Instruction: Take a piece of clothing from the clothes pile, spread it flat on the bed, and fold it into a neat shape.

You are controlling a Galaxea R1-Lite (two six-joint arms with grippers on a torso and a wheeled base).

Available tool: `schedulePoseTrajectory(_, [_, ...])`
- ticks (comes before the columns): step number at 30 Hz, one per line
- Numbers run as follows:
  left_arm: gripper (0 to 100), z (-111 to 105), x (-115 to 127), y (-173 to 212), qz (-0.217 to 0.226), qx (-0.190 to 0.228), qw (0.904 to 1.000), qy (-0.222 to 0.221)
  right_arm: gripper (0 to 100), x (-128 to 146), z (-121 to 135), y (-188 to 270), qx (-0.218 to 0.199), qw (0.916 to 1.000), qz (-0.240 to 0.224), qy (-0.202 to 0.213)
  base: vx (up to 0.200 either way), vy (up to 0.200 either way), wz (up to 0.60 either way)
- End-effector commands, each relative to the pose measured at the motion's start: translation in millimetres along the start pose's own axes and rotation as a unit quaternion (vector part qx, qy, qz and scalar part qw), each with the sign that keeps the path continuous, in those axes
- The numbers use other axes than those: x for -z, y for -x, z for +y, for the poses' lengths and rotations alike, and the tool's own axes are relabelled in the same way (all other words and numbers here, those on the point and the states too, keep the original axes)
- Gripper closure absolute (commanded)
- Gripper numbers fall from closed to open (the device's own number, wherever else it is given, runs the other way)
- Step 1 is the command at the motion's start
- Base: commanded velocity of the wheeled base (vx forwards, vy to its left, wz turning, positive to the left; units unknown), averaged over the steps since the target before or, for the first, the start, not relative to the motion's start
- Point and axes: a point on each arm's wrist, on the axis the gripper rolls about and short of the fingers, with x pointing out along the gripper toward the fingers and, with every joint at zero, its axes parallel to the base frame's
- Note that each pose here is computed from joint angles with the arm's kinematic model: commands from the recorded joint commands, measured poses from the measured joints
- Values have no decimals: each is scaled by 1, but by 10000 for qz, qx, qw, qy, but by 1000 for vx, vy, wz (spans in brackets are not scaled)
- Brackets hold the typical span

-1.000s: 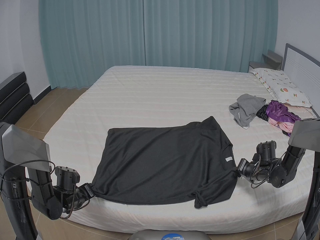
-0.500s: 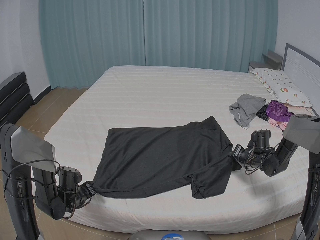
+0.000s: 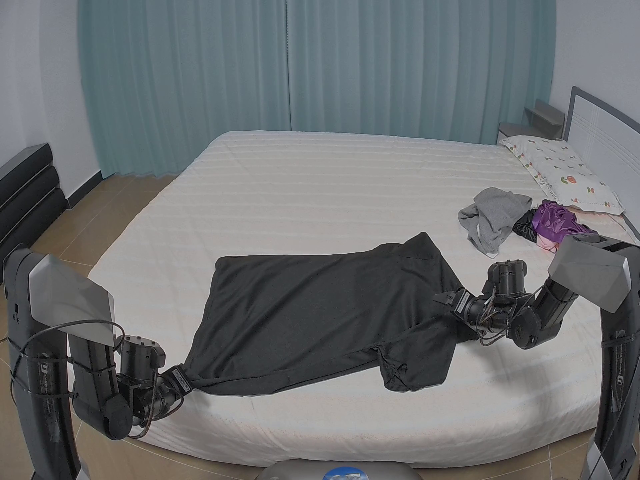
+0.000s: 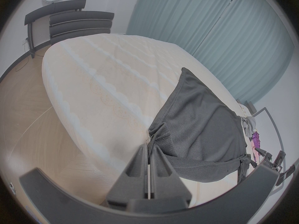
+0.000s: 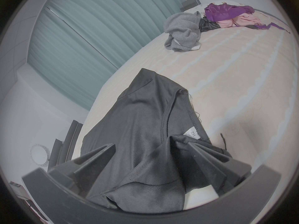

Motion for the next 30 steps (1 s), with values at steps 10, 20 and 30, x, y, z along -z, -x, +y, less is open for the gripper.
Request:
schedulePoseTrajectory(10, [100,2,1,3,35,-23,10000,2,0,48,-4,68,-176,9957,802,435,0,0,0])
schedulePoseTrajectory(20, [100,2,2,4,54,-34,10000,-7,0,77,0,67,-216,9904,1223,612,0,0,0])
schedulePoseTrajectory(30, [100,2,2,4,49,-29,10000,-6,0,84,2,52,-186,9884,1268,811,0,0,0])
